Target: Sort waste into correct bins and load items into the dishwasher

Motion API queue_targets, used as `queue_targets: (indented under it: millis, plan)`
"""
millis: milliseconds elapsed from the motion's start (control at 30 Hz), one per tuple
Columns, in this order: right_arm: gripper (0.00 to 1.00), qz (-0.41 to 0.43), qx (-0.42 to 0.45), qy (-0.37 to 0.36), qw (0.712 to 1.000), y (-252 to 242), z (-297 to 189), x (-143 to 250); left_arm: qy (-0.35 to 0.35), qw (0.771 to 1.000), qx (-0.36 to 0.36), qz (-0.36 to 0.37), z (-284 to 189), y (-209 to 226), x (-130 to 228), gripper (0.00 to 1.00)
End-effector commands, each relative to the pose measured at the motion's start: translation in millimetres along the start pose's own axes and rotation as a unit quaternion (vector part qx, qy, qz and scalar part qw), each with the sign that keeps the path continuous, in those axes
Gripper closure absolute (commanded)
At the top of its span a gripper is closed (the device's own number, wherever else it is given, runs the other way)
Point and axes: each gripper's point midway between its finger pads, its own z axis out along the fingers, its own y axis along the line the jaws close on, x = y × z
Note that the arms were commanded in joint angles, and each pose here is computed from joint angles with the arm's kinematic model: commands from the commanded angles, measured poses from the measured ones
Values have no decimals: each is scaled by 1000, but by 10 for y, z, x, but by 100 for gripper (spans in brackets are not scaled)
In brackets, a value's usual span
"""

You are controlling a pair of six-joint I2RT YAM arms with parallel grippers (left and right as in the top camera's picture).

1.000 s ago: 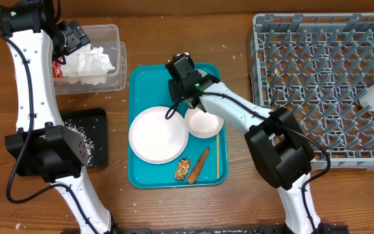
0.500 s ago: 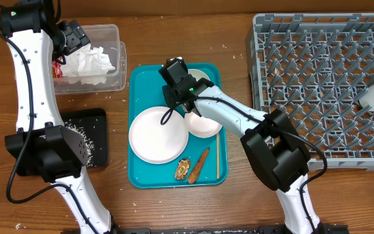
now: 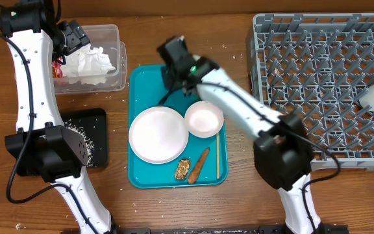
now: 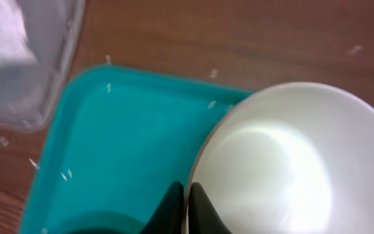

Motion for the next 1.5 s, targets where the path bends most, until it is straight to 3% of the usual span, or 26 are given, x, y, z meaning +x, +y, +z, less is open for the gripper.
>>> queue_targets:
  millis: [0,133,300,400,600,800,1000,1167,1467]
  plan:
    - [96,86,-19,-104,991,-582,-1097,-932,-11,1000,8,-6,-127,-26,-12,0]
    - [96,144,-67,-88,983,-1206,-1570,-1045,-10,1000,8,-6,-127,-26,-12,0]
    - [96,246,-159,-53,955,-2142,-1991,-905,-10,1000,8,-6,-127,-26,-12,0]
    - [96,306,-209,-52,927,-2906,-2199,-678,-11,1000,8,-6,-127,-26,-12,0]
    - [96,368,-233,-62,898,-3709,-2296,-165,-11,1000,8,-6,-127,-26,-12,0]
    - [96,381,-311,-87,866,-3896,-2116,160,-11,1000,8,-6,-127,-26,-12,0]
    - [96,332,-371,-147,855,-3913,-1950,144,-11,1000,8,-6,-127,-26,-12,0]
    - [96,303,-348,-196,865,-4107,-1895,-77,-11,1000,8,-6,-127,-26,-12,0]
    - [96,354,-240,-249,869,-4444,-1688,-477,-11,1000,8,-6,-127,-26,-12,0]
